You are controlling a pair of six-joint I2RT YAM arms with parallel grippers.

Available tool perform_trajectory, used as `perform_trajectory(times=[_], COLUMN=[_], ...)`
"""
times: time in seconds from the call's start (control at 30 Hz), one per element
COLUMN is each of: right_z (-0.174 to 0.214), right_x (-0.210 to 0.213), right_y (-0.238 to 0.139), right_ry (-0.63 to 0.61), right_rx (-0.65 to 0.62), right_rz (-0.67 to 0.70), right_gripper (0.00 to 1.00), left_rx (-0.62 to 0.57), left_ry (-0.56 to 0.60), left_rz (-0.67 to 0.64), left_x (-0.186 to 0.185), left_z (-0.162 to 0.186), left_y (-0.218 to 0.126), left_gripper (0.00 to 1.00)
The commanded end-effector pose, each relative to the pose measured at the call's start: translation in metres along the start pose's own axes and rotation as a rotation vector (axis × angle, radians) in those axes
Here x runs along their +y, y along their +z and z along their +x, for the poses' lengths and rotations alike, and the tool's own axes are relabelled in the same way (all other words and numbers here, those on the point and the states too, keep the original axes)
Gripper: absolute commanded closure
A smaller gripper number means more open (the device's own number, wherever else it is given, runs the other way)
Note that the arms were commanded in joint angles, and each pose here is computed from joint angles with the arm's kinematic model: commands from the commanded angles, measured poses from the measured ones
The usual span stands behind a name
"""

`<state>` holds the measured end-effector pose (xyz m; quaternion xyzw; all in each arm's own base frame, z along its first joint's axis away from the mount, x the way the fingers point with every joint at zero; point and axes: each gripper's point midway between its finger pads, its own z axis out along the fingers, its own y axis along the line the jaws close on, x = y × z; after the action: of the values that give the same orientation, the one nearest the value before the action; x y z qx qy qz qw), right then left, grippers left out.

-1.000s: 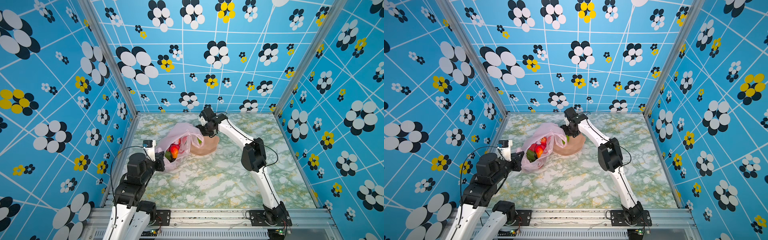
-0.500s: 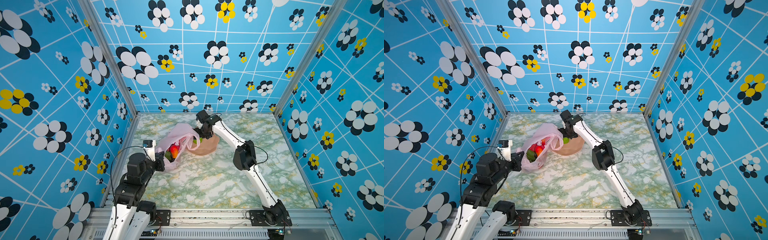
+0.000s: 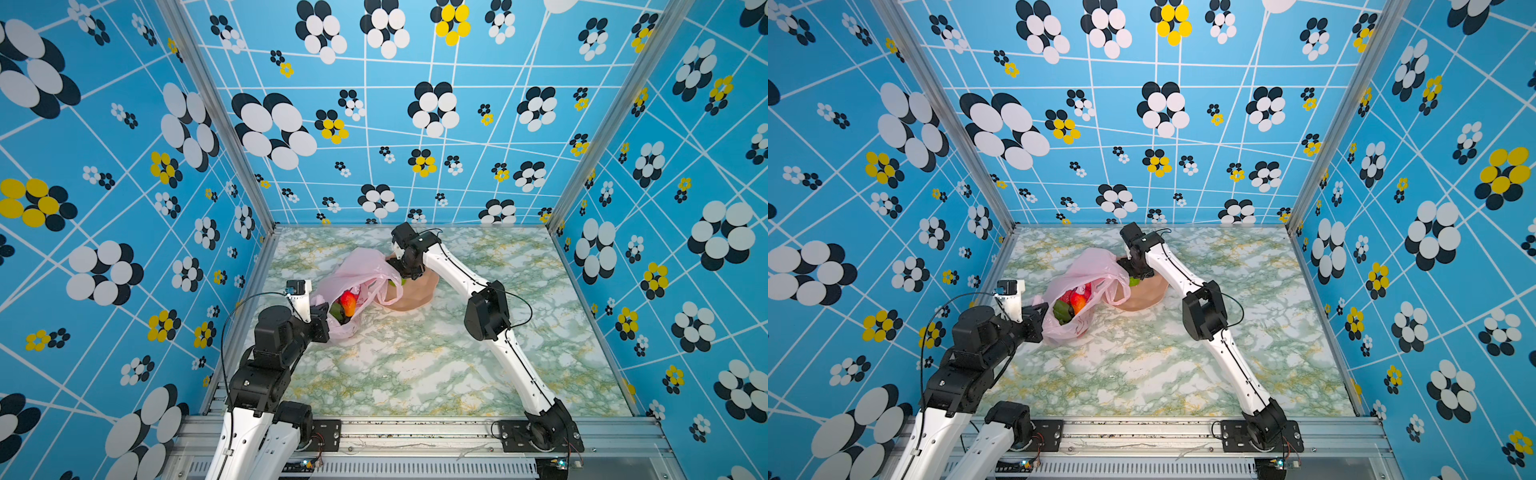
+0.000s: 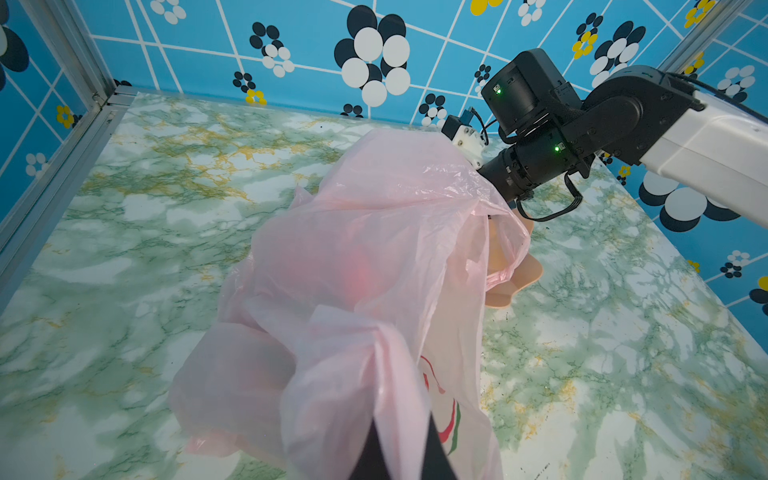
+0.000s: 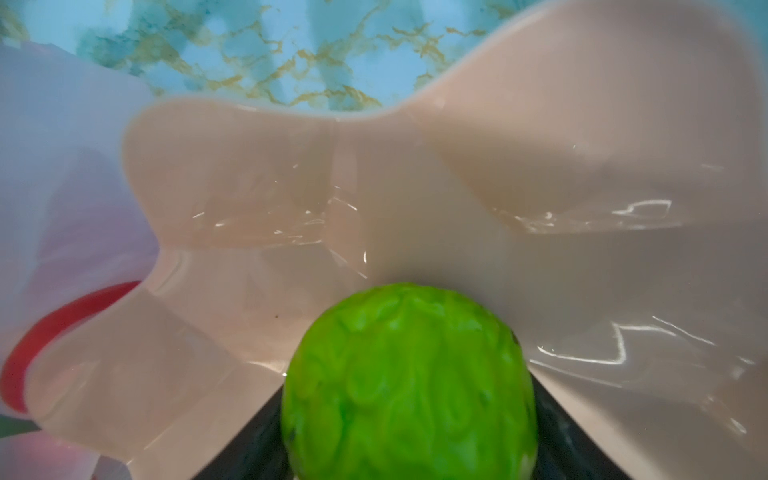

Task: Place the fruits into the plastic bag
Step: 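Close the right gripper on the bumpy green fruit, then lift the green fruit with the right gripper toward the bag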

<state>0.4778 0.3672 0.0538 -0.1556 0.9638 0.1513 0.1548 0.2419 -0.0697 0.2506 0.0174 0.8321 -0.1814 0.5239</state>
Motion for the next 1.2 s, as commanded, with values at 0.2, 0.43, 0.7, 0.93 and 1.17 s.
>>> perform_trajectory(times=[0.2,0.43,0.7,0.93,1.17], right_z=[-0.025,-0.035,-0.039,-0.045,-0.046], right_x=[0.007,0.004,0.009,0.025,0.049], right_y=[-0.052,-0.09,-0.128,-0.172,-0.224], right_ry=[0.039,0.136,0.178,0.164,0.117], right_rx=[-0.166,-0.266,-0.326,-0.408,-0.467], right_rz=[-0.098,-0.268,-0.419,-0.533,-0.657], right_gripper=[0.52,0.53,0.53,0.53,0.53], left_rx=[0.032,0.043,0.042,0.031,0.013], left_ry=[0.005,0.004,0.005,0.006,0.008], left_rz=[-0.025,-0.028,-0.029,-0.027,-0.027], left_x=[0.007,0.008,0.008,0.007,0.006], left_z=[0.008,0.01,0.009,0.007,0.005], left_y=[0.006,0.008,0.008,0.006,0.003], left_gripper=[1.0,1.0,1.0,1.0,1.0])
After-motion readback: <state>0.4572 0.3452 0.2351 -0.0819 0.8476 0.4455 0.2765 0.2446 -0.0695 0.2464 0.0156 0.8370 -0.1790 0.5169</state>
